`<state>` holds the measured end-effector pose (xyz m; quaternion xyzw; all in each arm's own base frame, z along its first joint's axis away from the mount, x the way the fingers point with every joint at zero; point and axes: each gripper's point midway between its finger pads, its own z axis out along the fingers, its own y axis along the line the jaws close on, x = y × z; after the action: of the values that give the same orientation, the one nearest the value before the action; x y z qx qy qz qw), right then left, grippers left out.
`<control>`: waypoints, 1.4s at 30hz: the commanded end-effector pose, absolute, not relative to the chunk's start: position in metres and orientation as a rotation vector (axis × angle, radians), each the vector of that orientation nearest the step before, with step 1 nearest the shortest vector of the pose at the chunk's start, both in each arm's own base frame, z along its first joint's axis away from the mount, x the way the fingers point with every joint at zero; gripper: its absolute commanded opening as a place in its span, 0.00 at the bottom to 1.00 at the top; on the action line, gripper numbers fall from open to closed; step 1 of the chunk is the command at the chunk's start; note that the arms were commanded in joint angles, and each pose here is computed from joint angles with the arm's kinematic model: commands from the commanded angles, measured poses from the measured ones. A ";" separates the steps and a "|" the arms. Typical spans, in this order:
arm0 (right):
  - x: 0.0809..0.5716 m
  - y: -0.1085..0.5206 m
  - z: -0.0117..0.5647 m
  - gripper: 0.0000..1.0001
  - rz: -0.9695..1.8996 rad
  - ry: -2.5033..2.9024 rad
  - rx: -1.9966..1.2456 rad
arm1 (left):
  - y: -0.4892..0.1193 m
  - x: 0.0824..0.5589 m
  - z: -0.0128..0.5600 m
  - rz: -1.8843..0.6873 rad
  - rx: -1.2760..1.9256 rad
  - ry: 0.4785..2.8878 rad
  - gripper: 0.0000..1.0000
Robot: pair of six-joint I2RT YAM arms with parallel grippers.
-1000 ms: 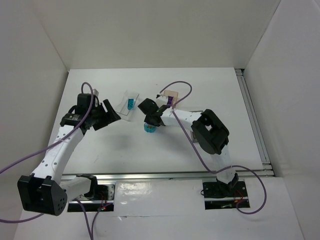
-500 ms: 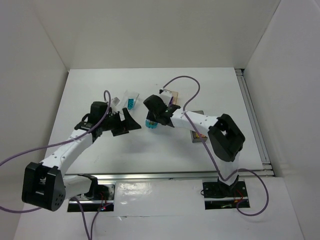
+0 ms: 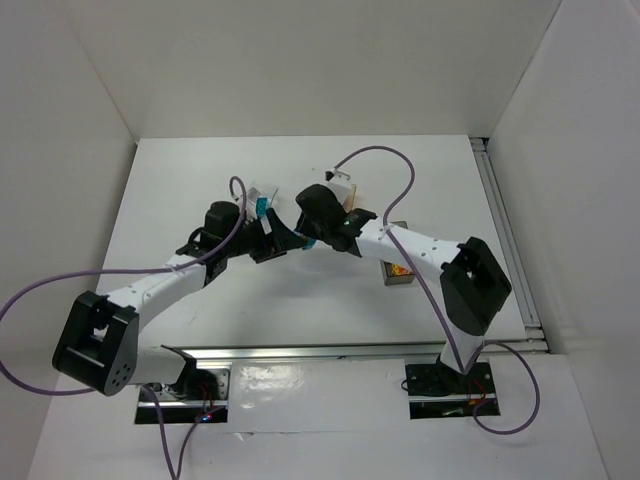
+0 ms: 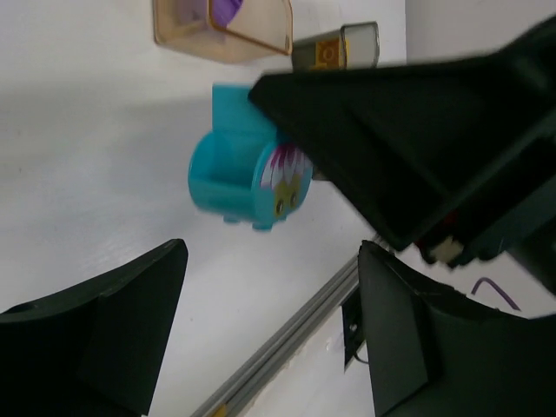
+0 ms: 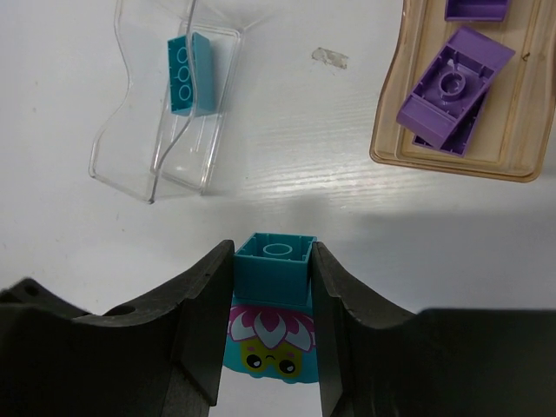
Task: Sort the legos into containers by color
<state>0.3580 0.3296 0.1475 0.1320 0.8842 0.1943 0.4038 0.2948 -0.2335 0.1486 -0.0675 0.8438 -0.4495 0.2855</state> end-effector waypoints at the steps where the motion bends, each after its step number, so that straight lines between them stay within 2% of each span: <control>1: 0.360 0.328 0.176 0.28 0.557 2.163 0.341 | -0.241 0.324 0.168 -1.149 -0.147 2.177 0.86; 9: 0.350 0.331 0.186 0.28 0.646 2.175 0.305 | -0.244 0.329 0.161 -1.101 -0.093 2.168 0.80; 18: 0.344 0.328 0.201 0.28 0.758 2.170 0.290 | -0.241 0.325 0.164 -1.070 -0.045 2.124 0.79; 20: 0.343 0.329 0.201 0.28 0.766 2.174 0.284 | -0.242 0.327 0.168 -1.068 -0.032 2.112 0.75; 21: 0.342 0.328 0.197 0.28 0.759 2.182 0.284 | -0.242 0.328 0.166 -1.068 -0.032 2.111 0.71; 22: 0.341 0.328 0.201 0.28 0.766 2.174 0.284 | -0.244 0.328 0.170 -1.081 -0.019 2.097 0.56; 26: 0.349 0.319 0.199 0.28 0.773 2.175 0.317 | -0.246 0.324 0.172 -1.106 0.001 2.089 0.17; 27: 0.348 0.320 0.197 0.28 0.781 2.179 0.312 | -0.246 0.324 0.172 -1.099 0.012 2.087 0.04; 28: 0.350 0.318 0.197 0.28 0.783 2.180 0.318 | -0.246 0.324 0.172 -1.099 0.012 2.087 0.00; 42: 0.380 0.308 0.212 0.28 0.772 2.109 0.380 | -0.227 0.315 0.116 -0.966 -0.098 2.302 0.00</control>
<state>0.3464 0.3158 0.1668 0.1230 0.8815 0.2909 0.3509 0.3205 -0.2401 0.1447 -0.0245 0.8422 -0.4116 0.3473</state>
